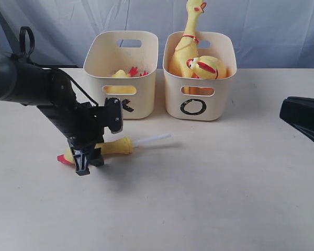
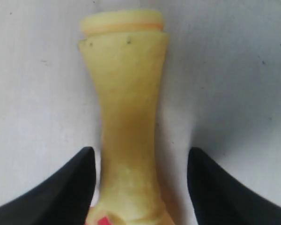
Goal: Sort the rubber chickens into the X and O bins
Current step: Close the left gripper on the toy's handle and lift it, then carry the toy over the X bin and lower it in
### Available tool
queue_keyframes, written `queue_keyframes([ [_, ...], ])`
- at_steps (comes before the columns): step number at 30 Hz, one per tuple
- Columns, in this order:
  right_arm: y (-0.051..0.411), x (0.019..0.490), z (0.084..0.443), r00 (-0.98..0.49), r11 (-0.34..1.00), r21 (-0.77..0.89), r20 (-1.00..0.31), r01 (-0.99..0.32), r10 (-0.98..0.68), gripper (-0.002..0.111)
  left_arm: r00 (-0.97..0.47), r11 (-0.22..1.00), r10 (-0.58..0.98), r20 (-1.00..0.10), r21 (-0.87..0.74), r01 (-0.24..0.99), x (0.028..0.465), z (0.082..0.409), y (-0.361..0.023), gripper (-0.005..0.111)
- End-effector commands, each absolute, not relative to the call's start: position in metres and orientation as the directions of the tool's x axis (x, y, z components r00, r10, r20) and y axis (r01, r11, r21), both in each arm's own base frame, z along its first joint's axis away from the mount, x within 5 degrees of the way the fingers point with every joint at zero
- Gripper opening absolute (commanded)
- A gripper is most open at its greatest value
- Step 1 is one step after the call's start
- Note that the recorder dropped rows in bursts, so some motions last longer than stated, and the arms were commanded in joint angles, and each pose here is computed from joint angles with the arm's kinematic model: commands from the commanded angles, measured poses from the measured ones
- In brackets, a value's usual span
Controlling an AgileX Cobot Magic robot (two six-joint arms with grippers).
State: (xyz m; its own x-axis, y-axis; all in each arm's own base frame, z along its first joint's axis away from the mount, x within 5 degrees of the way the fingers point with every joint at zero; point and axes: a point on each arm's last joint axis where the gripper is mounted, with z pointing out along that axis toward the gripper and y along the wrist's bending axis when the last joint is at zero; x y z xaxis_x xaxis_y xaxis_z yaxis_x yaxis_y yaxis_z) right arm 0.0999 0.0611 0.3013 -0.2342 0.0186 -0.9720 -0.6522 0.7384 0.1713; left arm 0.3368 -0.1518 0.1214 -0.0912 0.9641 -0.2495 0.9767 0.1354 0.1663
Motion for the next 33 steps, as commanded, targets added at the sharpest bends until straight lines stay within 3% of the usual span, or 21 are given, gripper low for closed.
queue_keyframes([
  [1, 0.063, 0.098, 0.3, -0.235, 0.73, 0.175, -0.972, -0.66, 0.021, -0.001, -0.107, 0.148, 0.962, -0.251, 0.149, 0.978, 0.337, 0.119, -0.153, 0.05],
  [14, 0.063, 0.099, 0.301, -0.231, 0.734, 0.172, -0.973, -0.657, 0.021, -0.001, -0.104, 0.144, 0.963, -0.247, 0.149, 0.978, 0.337, 0.119, -0.152, 0.001],
  [24, 0.062, 0.099, 0.301, -0.231, 0.736, 0.172, -0.973, -0.654, 0.022, -0.001, -0.189, 0.221, 0.946, -0.262, 0.096, 0.971, 0.327, 0.146, -0.15, 0.0],
  [33, 0.062, 0.099, 0.301, -0.231, 0.736, 0.172, -0.973, -0.654, 0.022, -0.001, -0.384, 0.413, 0.884, -0.268, 0.061, 0.908, 0.311, 0.191, -0.142, 0.0],
])
